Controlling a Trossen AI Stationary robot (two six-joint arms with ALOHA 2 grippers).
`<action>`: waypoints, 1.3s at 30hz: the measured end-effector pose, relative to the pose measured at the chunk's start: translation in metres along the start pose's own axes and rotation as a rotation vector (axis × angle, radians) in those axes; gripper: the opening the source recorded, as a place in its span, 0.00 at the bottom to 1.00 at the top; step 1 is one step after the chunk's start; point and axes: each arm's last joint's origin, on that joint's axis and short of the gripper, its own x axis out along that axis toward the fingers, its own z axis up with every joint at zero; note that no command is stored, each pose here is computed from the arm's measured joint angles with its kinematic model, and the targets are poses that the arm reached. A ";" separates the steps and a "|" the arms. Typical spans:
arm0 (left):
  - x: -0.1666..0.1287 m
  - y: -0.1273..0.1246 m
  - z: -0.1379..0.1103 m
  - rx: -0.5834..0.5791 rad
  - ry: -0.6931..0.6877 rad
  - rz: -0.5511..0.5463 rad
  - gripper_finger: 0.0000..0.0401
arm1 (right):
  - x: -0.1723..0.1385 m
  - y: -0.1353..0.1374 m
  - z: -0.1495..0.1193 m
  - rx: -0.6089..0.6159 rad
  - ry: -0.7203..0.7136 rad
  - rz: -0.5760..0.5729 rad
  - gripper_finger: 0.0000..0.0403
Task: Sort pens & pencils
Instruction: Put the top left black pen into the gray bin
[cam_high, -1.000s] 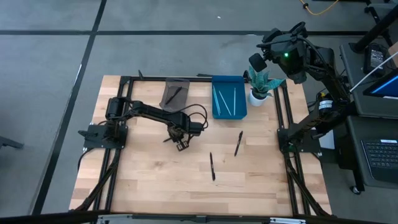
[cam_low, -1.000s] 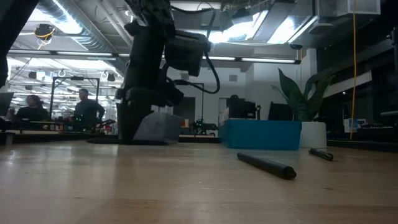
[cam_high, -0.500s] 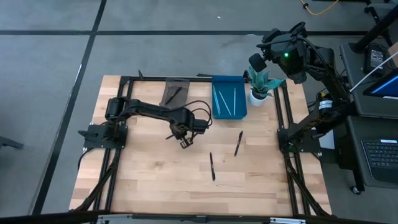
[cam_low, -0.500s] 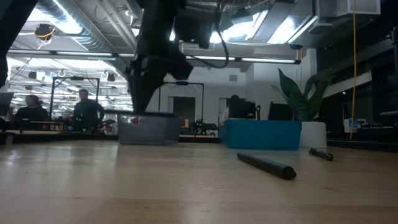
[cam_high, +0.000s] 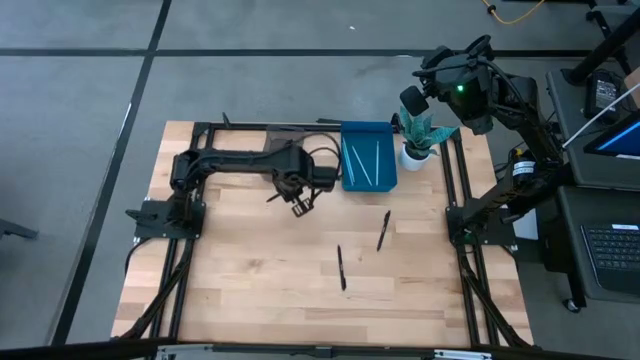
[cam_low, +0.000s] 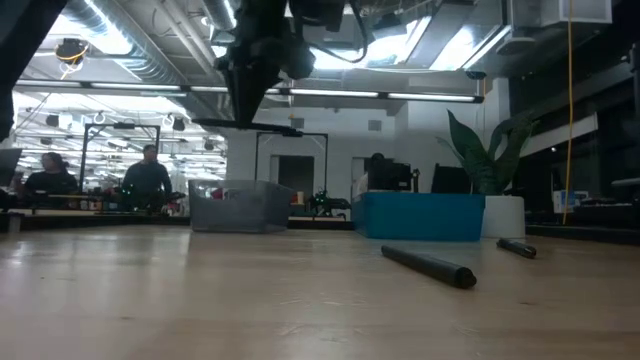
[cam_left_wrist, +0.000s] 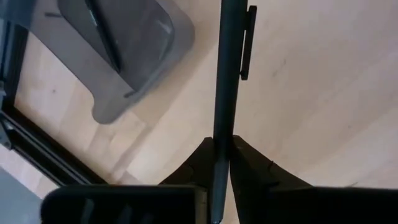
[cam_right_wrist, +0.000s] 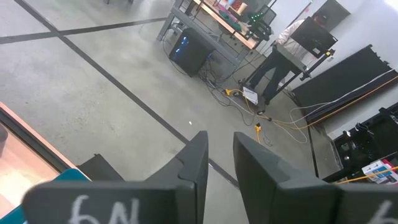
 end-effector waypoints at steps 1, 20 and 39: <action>-0.001 0.003 0.003 -0.001 -0.004 -0.004 0.08 | 0.000 0.000 0.000 0.000 0.000 0.000 0.19; 0.029 0.120 0.050 -0.169 0.059 0.025 0.11 | 0.000 0.000 0.000 -0.001 0.000 -0.001 0.19; 0.073 0.136 0.083 -0.146 0.050 -0.026 0.13 | 0.000 0.000 0.000 0.000 0.000 -0.002 0.19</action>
